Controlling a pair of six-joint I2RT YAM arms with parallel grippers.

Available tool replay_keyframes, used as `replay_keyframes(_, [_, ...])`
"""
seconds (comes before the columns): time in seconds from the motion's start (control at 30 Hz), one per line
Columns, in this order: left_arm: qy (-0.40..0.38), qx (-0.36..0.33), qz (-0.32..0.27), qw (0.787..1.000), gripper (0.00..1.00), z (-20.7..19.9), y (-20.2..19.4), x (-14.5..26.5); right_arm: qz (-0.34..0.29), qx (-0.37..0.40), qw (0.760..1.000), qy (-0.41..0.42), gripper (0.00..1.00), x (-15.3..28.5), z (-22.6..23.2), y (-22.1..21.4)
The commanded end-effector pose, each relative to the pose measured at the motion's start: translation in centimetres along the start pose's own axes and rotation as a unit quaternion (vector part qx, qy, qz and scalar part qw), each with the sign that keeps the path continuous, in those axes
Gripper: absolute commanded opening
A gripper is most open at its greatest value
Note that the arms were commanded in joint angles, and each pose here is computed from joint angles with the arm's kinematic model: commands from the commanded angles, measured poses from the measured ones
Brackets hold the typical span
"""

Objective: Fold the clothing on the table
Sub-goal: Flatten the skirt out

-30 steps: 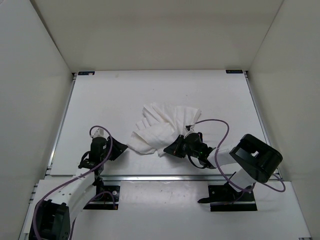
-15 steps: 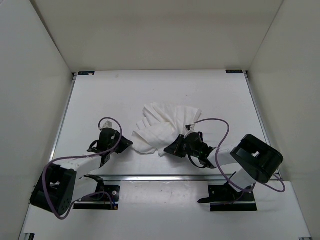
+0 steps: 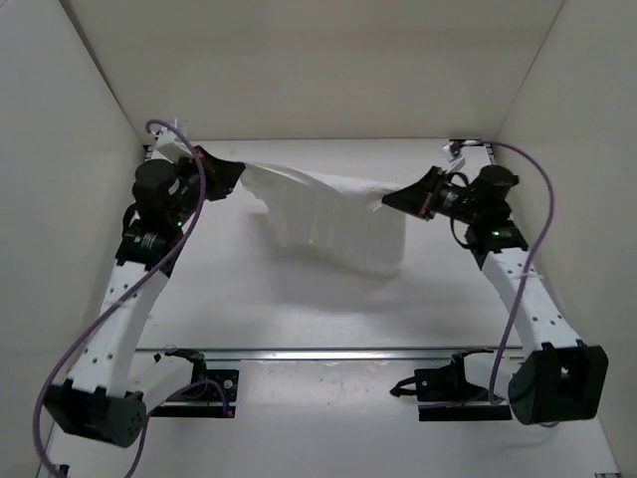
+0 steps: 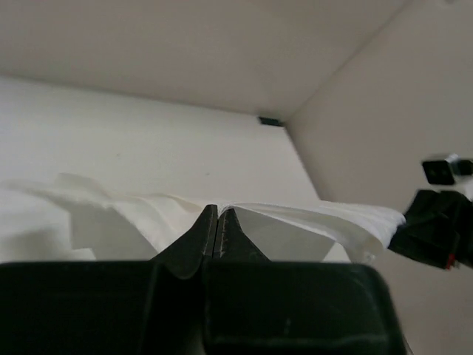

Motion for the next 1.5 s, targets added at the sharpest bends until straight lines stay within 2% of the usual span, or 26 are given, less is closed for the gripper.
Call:
replay_keyframes(0.0, [-0.028,-0.070,-0.011,0.997,0.00,-3.1,1.2,5.2,0.064,-0.004,0.993,0.098,0.00,4.9,5.0,-0.3])
replay_keyframes(0.1, [-0.053,-0.068,-0.018,0.996,0.00,-4.1,1.7,6.4,0.076,-0.034,0.984,0.157,0.00,5.8,7.4,-0.4])
replay_keyframes(0.13, [-0.052,-0.070,-0.024,0.996,0.00,-4.0,1.9,6.6,0.078,-0.022,0.982,0.172,0.00,5.4,7.4,-0.6])
replay_keyframes(0.27, [-0.032,-0.071,-0.011,0.997,0.00,-2.4,1.1,5.2,0.083,-0.046,0.982,0.165,0.00,4.0,5.5,-0.7])
replay_keyframes(0.4, [0.001,-0.063,0.016,0.998,0.00,0.7,0.0,2.0,0.078,-0.051,0.986,0.138,0.00,1.3,2.9,0.6])
replay_keyframes(0.43, [0.009,-0.060,0.022,0.998,0.00,1.5,-0.3,0.7,0.073,-0.050,0.989,0.119,0.00,0.4,1.1,0.9])
replay_keyframes(0.47, [0.006,-0.060,0.011,0.998,0.00,1.3,0.5,0.1,0.078,-0.047,0.989,0.114,0.00,-0.3,1.3,1.4])
replay_keyframes(0.6, [0.039,-0.070,0.034,0.996,0.00,2.8,2.1,-4.8,0.092,-0.017,0.994,0.064,0.00,-5.5,-1.6,4.9])
replay_keyframes(0.67, [0.026,-0.079,0.024,0.996,0.00,1.0,5.5,-7.0,0.094,0.006,0.994,0.048,0.00,-7.5,-2.0,7.1])
replay_keyframes(0.7, [0.015,-0.087,0.007,0.996,0.00,-0.7,7.4,-6.9,0.092,0.023,0.995,0.042,0.00,-8.2,-1.7,8.9])
replay_keyframes(0.83, [-0.005,-0.101,0.000,0.995,0.00,-3.7,9.3,-7.8,0.089,0.051,0.993,0.051,0.00,-9.8,-1.0,12.5])
replay_keyframes(0.93, [-0.004,-0.103,0.008,0.995,0.00,-3.4,7.8,-7.6,0.100,0.038,0.994,0.026,0.00,-9.8,-3.0,11.8])
replay_keyframes(1.0, [0.014,-0.090,0.020,0.996,0.00,-0.7,4.7,-6.9,0.115,0.025,0.993,0.023,0.00,-10.0,-4.3,9.7])
replay_keyframes(1.03, [0.022,-0.084,0.040,0.995,0.00,1.4,2.3,-7.0,0.121,0.008,0.993,0.016,0.00,-9.8,-5.5,8.1])
replay_keyframes(1.07, [0.016,-0.079,0.031,0.996,0.00,1.5,2.0,-6.3,0.125,-0.002,0.992,0.013,0.00,-9.4,-6.5,6.5])
replay_keyframes(1.13, [0.059,-0.059,0.081,0.993,0.00,6.3,-3.3,-5.4,0.139,-0.024,0.990,-0.003,0.01,-8.8,-8.4,3.2])
replay_keyframes(1.17, [0.069,-0.054,0.084,0.993,0.00,6.8,-4.2,-4.6,0.153,-0.038,0.987,-0.023,0.00,-8.0,-9.3,0.8])
replay_keyframes(1.2, [0.106,-0.043,0.125,0.985,0.00,9.2,-7.3,-3.4,0.176,-0.045,0.982,-0.047,0.00,-7.1,-10.0,-2.1])
replay_keyframes(1.23, [0.122,-0.044,0.159,0.979,0.00,10.5,-9.6,-2.3,0.187,-0.045,0.978,-0.083,0.15,-6.4,-10.8,-3.5])
replay_keyframes(1.27, [0.146,-0.037,0.198,0.969,0.06,12.0,-12.3,-0.9,0.211,-0.039,0.968,-0.133,0.50,-5.0,-11.4,-6.1])
replay_keyframes(1.3, [0.158,-0.030,0.210,0.964,0.26,12.7,-13.4,-0.1,0.229,-0.034,0.960,-0.155,0.65,-3.7,-10.9,-8.5])
replay_keyframes(1.33, [0.164,-0.015,0.221,0.961,0.37,13.4,-14.6,1.4,0.231,-0.024,0.955,-0.185,0.81,-2.9,-11.2,-9.3])
replay_keyframes(1.37, [0.165,0.003,0.220,0.961,0.46,14.1,-15.6,2.6,0.227,-0.012,0.953,-0.202,0.90,-1.7,-10.9,-10.5])
replay_keyframes(1.4, [0.156,0.006,0.214,0.964,0.53,14.2,-16.0,2.8,0.216,-0.006,0.954,-0.205,0.93,-0.9,-10.4,-11.1])
replay_keyframes(1.47, [0.164,0.024,0.198,0.966,0.59,15.3,-16.4,4.5,0.207,0.001,0.953,-0.220,0.93,-0.1,-10.4,-12.1])
Point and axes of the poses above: each gripper's point midway between its finger pads, its own x axis back along the fingers, its own z axis along the line the jaws close on, y = z × x, the point moved 4 cm from there along x, back along the fingers, and after that the axes turned 15 degrees about x, right-handed, at the moved point
